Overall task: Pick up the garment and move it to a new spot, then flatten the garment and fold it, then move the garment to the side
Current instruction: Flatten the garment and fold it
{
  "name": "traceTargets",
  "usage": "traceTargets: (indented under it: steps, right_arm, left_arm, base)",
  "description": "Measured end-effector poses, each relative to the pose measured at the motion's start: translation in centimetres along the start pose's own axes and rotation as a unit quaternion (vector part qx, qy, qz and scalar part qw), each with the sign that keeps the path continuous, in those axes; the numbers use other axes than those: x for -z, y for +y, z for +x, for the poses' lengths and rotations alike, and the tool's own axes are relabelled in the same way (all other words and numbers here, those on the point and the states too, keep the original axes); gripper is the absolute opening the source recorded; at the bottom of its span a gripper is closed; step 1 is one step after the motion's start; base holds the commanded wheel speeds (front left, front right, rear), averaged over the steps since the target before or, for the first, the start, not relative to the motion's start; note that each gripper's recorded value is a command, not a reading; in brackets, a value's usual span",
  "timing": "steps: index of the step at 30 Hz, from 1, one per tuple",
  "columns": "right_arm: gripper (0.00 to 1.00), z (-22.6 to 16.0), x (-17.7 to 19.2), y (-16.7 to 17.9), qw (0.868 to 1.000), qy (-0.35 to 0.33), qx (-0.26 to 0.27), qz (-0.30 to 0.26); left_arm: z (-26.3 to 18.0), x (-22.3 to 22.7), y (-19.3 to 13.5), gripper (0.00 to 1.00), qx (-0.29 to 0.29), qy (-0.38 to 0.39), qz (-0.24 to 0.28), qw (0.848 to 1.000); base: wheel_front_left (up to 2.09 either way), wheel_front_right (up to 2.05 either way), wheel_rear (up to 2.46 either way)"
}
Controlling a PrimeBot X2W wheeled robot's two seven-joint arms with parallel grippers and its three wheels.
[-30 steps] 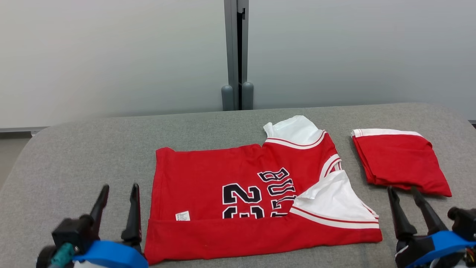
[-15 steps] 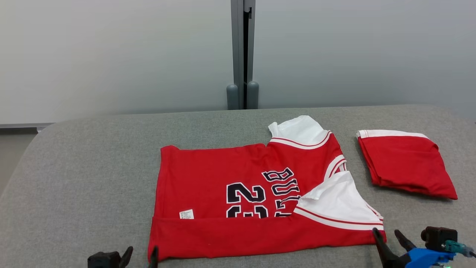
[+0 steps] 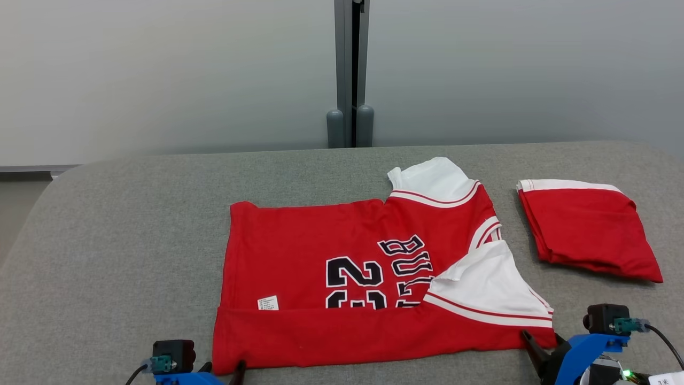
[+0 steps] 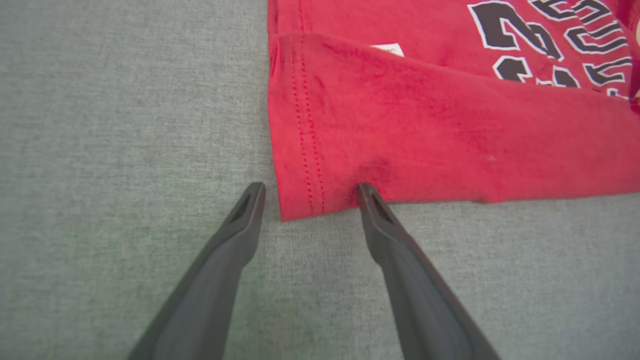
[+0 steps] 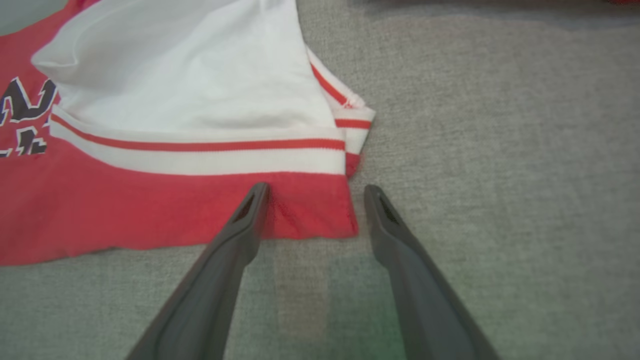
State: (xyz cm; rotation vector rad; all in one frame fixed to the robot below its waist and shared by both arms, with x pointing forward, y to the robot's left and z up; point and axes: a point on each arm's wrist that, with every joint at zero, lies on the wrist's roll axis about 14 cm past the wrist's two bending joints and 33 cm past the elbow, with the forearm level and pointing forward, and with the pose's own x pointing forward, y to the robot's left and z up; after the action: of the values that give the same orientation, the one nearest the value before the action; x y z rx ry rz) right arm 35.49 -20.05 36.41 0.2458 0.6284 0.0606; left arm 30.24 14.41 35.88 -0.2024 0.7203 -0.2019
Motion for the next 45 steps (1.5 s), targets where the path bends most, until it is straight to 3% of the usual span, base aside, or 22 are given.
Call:
traceTargets:
  steps: [2, 3, 4, 5, 6, 7, 8, 9, 21, 35, 36, 37, 38, 39, 40, 45]
  right_arm:
    - [1.0, 0.1, 0.2, 0.1, 1.0, 0.014, -0.001, -0.001]
    - [1.0, 0.2, 0.2, 0.2, 1.0, 0.018, -0.001, -0.004]
    - [0.95, 0.2, 0.3, 0.2, 1.0, 0.023, -0.002, -0.004]
    - [0.69, 0.2, 0.4, 0.2, 1.0, 0.028, -0.001, -0.007]
    - [0.43, 0.3, 0.4, 0.2, 0.999, 0.032, -0.001, -0.01]
    - [0.28, 0.3, 0.3, 0.3, 0.999, 0.032, -0.002, -0.011]
    - [0.02, 0.4, 0.2, 0.4, 0.999, 0.03, -0.004, -0.012]
    - [0.0, 0.4, 0.0, 0.5, 1.0, 0.026, -0.005, -0.015]
    - [0.0, -0.8, -2.6, 0.9, 0.999, -0.02, -0.028, -0.032]
    - [0.0, -6.8, 3.9, -1.4, 0.989, 0.139, -0.044, -0.023]
    - [0.12, -7.1, 4.2, -1.5, 0.989, 0.143, -0.043, -0.019]
    - [0.12, -7.4, 4.2, -1.8, 0.989, 0.144, -0.038, -0.016]
    - [0.38, -7.6, 4.4, -1.9, 0.988, 0.149, -0.036, -0.015]
    - [1.0, -7.8, 4.6, -1.9, 0.987, 0.154, -0.034, -0.013]
    - [1.0, -7.9, 4.8, -1.7, 0.987, 0.156, -0.033, -0.012]
    - [1.0, -8.0, 2.1, -1.1, 0.994, 0.108, -0.031, -0.014]
  left_arm:
    - [0.3, 0.0, 0.0, 1.0, -0.001, 0.008, -0.005, 1.0]
    - [0.4, 0.0, -0.1, 0.77, 0.0, 0.011, -0.007, 1.0]
    - [0.4, 0.0, -0.1, 0.41, 0.001, 0.014, -0.008, 1.0]
    - [0.5, 0.0, 0.0, 0.04, 0.001, 0.015, -0.008, 1.0]
    - [0.6, -0.2, 0.0, 0.0, 0.002, 0.014, -0.008, 1.0]
    - [0.7, -0.2, 0.0, 0.0, 0.004, 0.017, -0.008, 1.0]
    - [0.7, -0.2, -0.1, 0.0, 0.006, 0.019, -0.009, 1.0]
    - [0.7, -0.2, -0.2, 0.0, 0.009, 0.019, -0.009, 1.0]
    - [-0.3, -0.6, 0.0, 0.0, 0.024, 0.016, 0.016, 0.999]
    - [-4.4, 2.9, 0.9, 0.0, 0.029, 0.112, 0.029, 0.993]
    - [-4.6, 3.2, 0.8, 0.0, 0.031, 0.12, 0.028, 0.992]
    - [-4.8, 3.4, 0.7, 0.0, 0.032, 0.126, 0.025, 0.991]
    - [-5.0, 3.5, 0.5, 0.0, 0.034, 0.128, 0.024, 0.991]
    - [-5.0, 3.5, 0.4, 0.65, 0.033, 0.128, 0.022, 0.991]
    - [-5.1, 3.4, 0.4, 1.0, 0.032, 0.127, 0.021, 0.991]
    - [-5.1, 2.1, 0.2, 1.0, 0.034, 0.11, 0.028, 0.993]
  base:
    - [0.0, 0.0, 0.0]
    - [0.0, 0.0, 0.0]
    - [0.0, 0.0, 0.0]
    - [0.0, 0.0, 0.0]
    - [0.0, 0.0, 0.0]
    - [0.0, 0.0, 0.0]
    - [0.0, 0.0, 0.0]
    - [0.0, 0.0, 0.0]
    - [0.0, 0.0, 0.0]
    - [0.0, 0.0, 0.0]
    - [0.0, 0.0, 0.0]
    - [0.0, 0.0, 0.0]
    - [0.0, 0.0, 0.0]
    - [0.0, 0.0, 0.0]
    - [0.0, 0.0, 0.0]
    - [0.0, 0.0, 0.0]
